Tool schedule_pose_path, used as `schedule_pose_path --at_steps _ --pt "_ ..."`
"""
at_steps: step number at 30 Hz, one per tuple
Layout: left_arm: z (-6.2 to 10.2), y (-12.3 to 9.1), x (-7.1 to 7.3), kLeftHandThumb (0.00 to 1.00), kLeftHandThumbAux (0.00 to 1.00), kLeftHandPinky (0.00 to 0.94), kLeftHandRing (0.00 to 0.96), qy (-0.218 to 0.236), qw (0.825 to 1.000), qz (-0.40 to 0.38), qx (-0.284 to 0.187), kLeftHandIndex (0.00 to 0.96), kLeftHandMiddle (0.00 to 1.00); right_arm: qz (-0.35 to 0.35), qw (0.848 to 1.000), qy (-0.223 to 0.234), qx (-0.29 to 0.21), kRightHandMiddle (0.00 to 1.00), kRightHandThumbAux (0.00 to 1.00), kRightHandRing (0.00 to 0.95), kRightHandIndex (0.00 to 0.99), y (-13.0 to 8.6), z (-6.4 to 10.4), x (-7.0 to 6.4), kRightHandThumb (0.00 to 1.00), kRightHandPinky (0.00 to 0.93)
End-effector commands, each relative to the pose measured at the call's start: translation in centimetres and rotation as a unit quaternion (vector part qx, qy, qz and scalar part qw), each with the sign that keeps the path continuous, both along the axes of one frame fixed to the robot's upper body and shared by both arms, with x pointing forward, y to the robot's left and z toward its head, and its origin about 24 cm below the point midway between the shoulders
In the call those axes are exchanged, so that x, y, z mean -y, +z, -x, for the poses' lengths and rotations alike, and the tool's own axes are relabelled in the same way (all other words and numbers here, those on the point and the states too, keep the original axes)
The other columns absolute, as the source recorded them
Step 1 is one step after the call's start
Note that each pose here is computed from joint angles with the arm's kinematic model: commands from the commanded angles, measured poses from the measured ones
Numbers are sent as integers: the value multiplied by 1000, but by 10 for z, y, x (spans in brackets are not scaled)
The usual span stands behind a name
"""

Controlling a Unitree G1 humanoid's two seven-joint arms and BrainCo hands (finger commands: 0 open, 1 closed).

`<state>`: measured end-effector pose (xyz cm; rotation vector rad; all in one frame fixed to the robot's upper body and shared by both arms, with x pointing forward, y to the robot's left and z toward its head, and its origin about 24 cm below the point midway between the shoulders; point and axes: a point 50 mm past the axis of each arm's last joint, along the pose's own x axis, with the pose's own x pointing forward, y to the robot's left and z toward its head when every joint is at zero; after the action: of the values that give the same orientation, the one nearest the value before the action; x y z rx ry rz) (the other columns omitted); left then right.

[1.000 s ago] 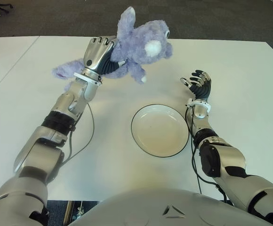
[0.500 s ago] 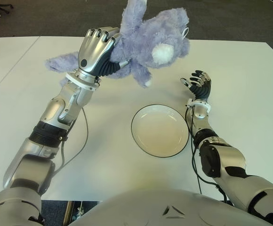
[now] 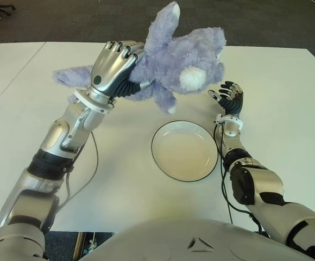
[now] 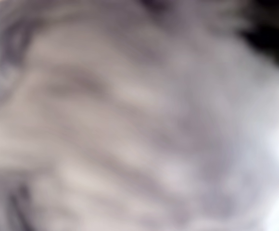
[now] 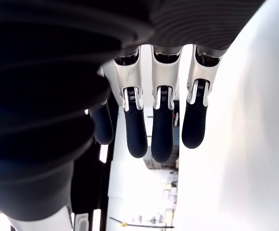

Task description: Put the doll into the plate.

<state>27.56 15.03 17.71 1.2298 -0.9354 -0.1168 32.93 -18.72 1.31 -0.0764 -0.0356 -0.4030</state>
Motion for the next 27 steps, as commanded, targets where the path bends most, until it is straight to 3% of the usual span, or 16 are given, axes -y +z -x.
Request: schedule_pose_path --at_steps 1,8,12,16,27 --pt "8 -8 -2 753 692 829 842 -30 998 -12 -60 442 830 -29 976 -6 -215 347 862 362 293 -98 84 -11 0 318" --pt "10 -16 11 746 695 885 882 -58 995 -17 -76 439 907 -14 975 -1 -222 343 863 360 295 -99 84 -11 0 323" --pt "13 -22 18 744 695 873 889 -74 991 -3 -109 439 928 -12 974 2 -224 343 870 358 292 -99 84 -10 0 316" --pt "18 -34 27 744 695 868 885 -91 981 13 -171 439 921 -17 975 2 -223 341 877 356 293 -99 84 -10 0 316" --pt "22 -42 41 743 695 857 891 -113 967 33 -226 438 950 -20 975 3 -220 348 875 363 292 -99 84 -10 0 317"
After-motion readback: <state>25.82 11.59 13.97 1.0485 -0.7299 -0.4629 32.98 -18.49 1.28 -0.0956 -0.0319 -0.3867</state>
